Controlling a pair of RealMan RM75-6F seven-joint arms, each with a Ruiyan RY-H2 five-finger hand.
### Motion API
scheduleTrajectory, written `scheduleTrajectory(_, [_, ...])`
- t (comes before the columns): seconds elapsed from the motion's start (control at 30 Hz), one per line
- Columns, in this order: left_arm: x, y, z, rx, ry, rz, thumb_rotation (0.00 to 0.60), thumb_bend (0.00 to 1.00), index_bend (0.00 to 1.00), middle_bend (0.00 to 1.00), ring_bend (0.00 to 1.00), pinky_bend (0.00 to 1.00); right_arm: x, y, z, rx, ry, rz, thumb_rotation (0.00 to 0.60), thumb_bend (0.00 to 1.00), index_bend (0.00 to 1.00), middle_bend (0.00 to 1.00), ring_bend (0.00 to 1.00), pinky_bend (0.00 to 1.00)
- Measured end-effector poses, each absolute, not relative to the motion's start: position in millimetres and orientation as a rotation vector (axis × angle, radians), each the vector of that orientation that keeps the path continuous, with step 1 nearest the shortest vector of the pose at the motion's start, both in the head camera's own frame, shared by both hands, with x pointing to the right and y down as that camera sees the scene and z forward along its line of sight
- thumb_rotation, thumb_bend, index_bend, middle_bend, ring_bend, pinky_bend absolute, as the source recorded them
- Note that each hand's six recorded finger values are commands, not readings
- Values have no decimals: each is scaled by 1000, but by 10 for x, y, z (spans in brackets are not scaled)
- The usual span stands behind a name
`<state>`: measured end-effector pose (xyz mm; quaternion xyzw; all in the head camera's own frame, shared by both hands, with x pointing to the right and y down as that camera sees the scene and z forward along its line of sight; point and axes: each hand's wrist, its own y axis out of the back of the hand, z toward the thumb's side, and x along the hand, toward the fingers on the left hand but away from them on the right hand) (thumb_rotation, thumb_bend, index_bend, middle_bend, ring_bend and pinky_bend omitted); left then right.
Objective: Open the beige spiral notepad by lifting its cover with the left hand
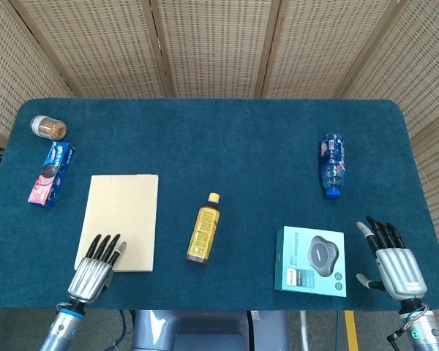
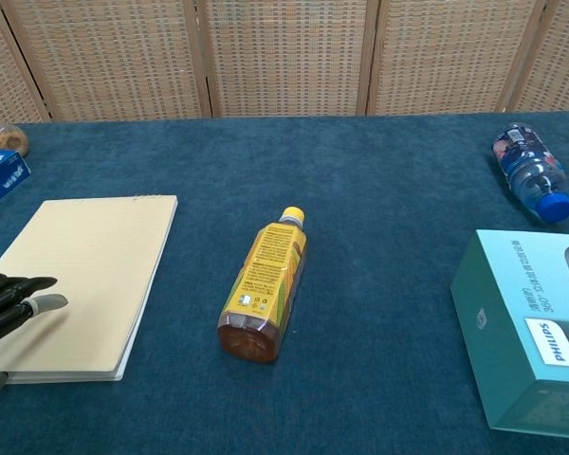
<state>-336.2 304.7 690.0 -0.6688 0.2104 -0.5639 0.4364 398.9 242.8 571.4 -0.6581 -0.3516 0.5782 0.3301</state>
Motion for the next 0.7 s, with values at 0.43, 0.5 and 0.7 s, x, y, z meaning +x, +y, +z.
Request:
scheduleTrajectory(0.43, [-3373, 2926, 6971, -1633, 527, -1435, 600, 691, 0, 0, 0, 0, 4007, 2420, 5748, -1727, -921, 1523, 600, 0, 0, 0, 0, 0])
scheduleTrajectory(0.5, [-3375, 2908, 6979, -1629, 529, -1439, 600, 708, 0, 0, 0, 0, 4026, 2412, 5764, -1730, -926, 1531, 600, 0, 0, 0, 0, 0])
scheduleTrajectory(0.7, [-3377, 2819, 6975, -1619, 553, -1445, 600, 721, 0, 0, 0, 0, 4073, 2379, 5769, -1726, -951, 1536, 600, 0, 0, 0, 0, 0])
